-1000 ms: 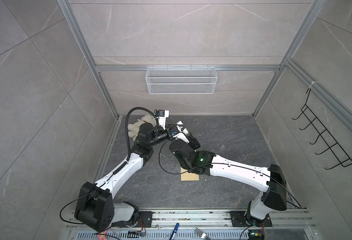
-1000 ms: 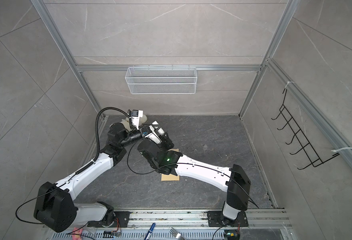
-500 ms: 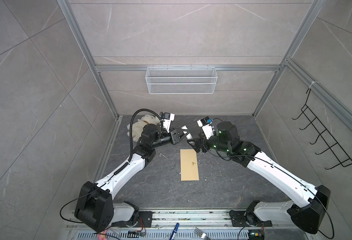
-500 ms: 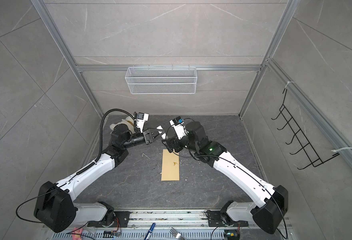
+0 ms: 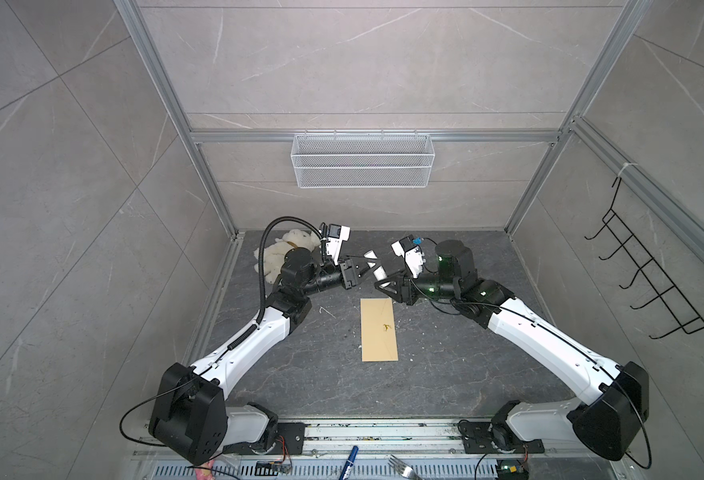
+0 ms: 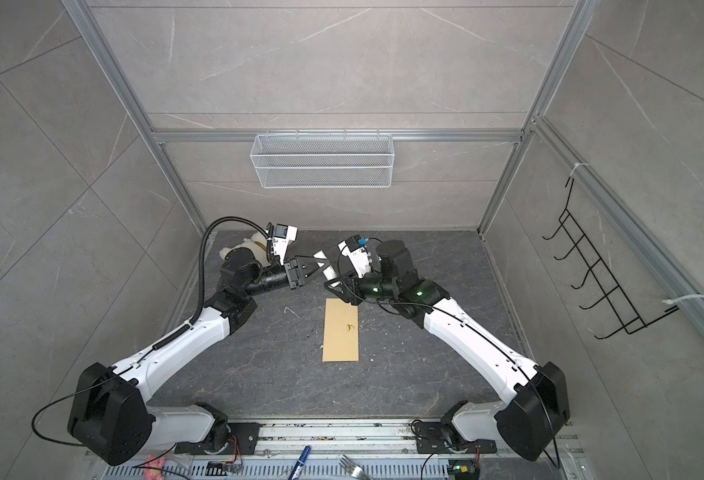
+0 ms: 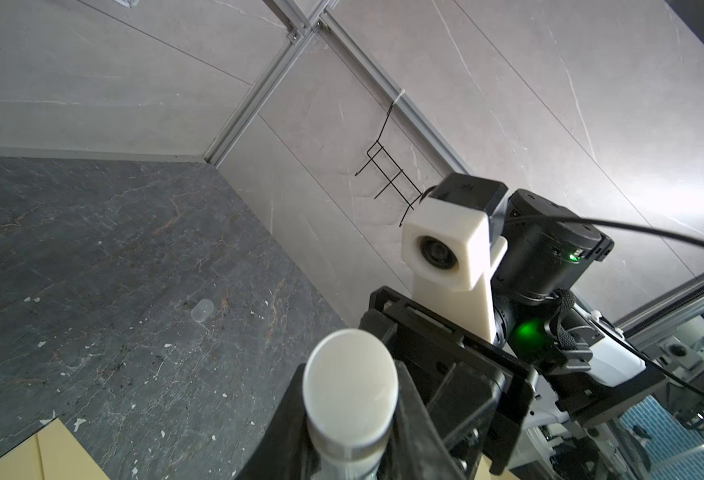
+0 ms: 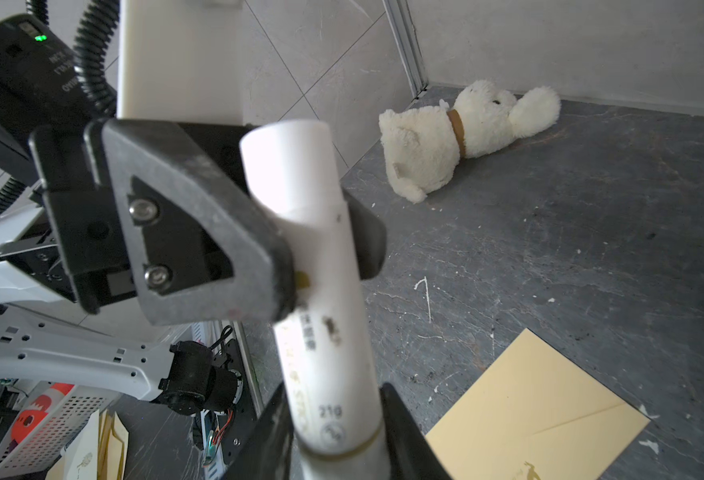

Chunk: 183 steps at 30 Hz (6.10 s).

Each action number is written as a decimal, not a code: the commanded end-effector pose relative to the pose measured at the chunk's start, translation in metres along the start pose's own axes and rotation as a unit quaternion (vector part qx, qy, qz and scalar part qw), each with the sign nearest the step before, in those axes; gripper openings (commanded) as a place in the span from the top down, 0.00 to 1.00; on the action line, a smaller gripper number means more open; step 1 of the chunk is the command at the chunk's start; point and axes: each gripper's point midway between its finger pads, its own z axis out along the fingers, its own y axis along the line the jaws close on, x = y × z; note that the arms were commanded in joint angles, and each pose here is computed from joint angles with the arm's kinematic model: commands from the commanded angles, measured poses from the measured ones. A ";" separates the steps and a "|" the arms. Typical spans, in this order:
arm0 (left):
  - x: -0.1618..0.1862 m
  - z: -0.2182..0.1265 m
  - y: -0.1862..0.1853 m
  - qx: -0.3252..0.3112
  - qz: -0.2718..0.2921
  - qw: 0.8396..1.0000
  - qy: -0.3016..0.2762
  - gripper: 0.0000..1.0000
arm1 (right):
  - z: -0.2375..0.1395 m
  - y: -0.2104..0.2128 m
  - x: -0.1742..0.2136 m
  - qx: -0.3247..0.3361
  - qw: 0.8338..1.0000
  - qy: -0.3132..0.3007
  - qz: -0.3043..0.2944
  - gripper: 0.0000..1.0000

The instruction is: Place the letter into the envelope and seal it

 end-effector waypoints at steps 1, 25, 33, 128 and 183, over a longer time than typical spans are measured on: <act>-0.011 -0.002 -0.017 0.027 0.028 0.999 -0.013 1.00 | 0.000 0.004 -0.007 -0.011 1.000 -0.011 -0.003 0.75; 0.002 0.005 0.026 -0.053 -0.014 0.998 0.008 1.00 | -0.012 -0.042 -0.039 0.598 0.754 -0.023 -0.270 1.00; -0.001 0.004 0.021 -0.045 -0.004 0.999 0.004 1.00 | 0.010 -0.028 -0.020 0.484 0.836 -0.008 -0.258 0.64; -0.019 0.004 -0.044 0.116 0.063 0.988 -0.079 0.67 | -0.012 0.021 -0.033 -0.050 0.989 -0.137 0.014 0.97; 0.033 -0.025 -0.044 0.030 0.254 0.966 0.032 1.00 | -0.118 -0.221 0.041 0.464 0.864 0.079 0.178 0.10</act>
